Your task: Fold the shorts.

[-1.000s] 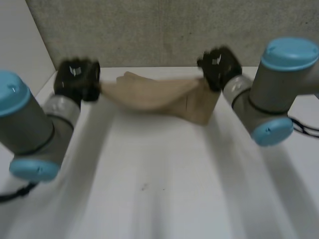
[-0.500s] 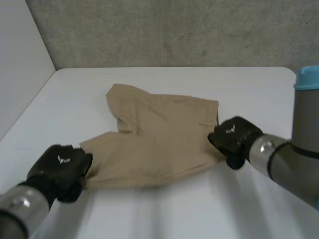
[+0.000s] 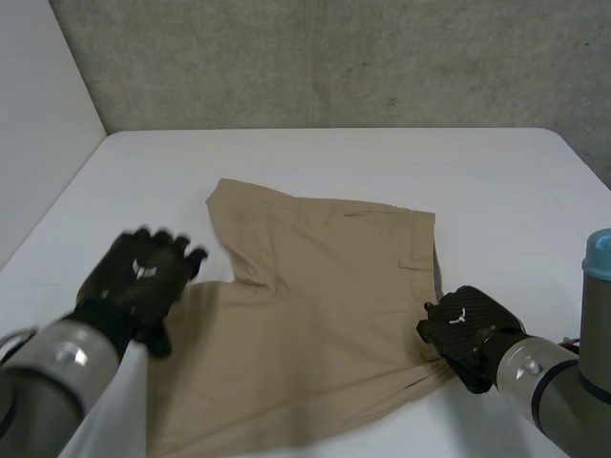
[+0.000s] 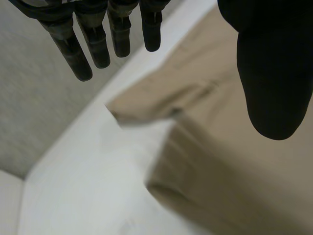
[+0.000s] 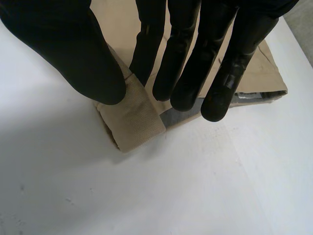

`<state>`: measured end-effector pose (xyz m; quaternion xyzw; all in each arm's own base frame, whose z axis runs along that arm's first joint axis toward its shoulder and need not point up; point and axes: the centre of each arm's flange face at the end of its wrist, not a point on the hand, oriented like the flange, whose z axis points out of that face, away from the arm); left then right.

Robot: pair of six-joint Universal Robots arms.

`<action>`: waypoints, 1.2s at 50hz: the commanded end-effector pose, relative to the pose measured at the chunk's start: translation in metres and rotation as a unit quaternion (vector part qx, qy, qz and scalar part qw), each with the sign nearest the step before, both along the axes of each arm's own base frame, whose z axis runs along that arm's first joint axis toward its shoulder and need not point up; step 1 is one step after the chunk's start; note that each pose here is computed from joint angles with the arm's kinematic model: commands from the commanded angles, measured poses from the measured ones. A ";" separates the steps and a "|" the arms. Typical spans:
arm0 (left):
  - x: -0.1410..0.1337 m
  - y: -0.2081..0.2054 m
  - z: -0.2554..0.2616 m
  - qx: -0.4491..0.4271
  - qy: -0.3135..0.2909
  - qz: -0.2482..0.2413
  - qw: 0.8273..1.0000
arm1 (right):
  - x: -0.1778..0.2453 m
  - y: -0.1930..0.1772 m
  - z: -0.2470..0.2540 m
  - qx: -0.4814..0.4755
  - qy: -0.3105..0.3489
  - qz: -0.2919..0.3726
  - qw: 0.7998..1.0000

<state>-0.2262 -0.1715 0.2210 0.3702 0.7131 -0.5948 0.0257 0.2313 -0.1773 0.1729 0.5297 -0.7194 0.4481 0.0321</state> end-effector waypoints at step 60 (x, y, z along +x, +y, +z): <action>-0.029 -0.167 -0.065 -0.017 -0.009 0.106 0.994 | 0.001 -0.003 -0.028 0.018 -0.002 -0.008 1.000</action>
